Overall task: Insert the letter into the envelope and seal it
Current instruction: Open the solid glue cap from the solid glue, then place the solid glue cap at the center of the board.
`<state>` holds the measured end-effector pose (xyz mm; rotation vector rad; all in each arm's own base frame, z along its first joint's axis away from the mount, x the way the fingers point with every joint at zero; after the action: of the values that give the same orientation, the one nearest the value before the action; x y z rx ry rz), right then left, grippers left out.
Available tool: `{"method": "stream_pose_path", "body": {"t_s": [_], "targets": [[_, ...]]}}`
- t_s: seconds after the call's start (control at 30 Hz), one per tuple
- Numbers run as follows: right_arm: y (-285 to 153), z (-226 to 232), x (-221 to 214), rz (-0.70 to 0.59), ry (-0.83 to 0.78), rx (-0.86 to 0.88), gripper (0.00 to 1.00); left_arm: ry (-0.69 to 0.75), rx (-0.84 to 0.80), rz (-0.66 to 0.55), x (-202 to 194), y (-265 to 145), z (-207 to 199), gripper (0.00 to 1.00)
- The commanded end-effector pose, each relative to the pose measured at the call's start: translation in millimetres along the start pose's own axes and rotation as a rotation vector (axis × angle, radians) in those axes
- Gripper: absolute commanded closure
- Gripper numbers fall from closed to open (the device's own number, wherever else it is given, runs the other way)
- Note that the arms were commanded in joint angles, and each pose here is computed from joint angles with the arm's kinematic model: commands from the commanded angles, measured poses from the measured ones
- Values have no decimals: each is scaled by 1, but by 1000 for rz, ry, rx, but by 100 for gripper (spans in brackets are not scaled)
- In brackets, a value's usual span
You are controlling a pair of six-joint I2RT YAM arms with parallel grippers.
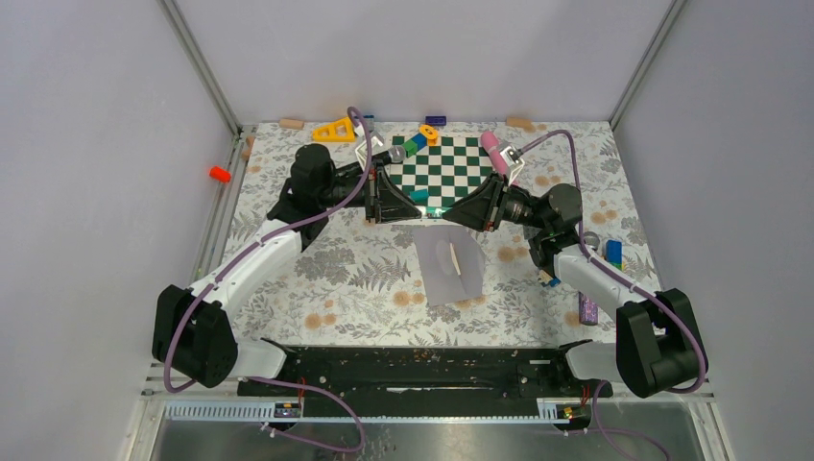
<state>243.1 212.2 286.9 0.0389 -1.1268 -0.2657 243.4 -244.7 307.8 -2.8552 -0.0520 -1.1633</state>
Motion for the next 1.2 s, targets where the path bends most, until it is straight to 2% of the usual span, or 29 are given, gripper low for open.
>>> {"method": "stream_pose_path", "body": {"t_s": [0.0, 0.27, 0.47, 0.73, 0.97, 1.17], "targets": [[-5, -4, 11, -48, -63, -23, 94, 83, -5, -29, 12, -7, -10, 93], [-12, -3, 19, -74, -69, -27, 96, 81, 26, -65, 19, -19, -5, 99], [-16, -6, 21, -83, -76, -45, 97, 125, 63, -59, 26, -28, -2, 99], [-29, -18, 28, -84, -134, -172, 98, 224, 483, 84, 23, -60, 45, 99], [-36, -11, 35, -97, -185, -192, 97, 207, 840, 279, -1, -99, 107, 100], [-39, -11, 37, -105, -195, -197, 97, 162, 1051, 447, -31, -135, 157, 100]]}}
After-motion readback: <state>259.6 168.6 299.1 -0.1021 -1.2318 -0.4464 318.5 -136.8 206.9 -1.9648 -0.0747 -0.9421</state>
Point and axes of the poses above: each gripper's point midway between its finger pads, its own y axis out along the fingers, its own z axis along the line the jaws close on, x = y × z, the point moved 5 cm from there along -y, back along the fingers, and after that the axes turned 12 degrees about -y, right-handed, at the moved point
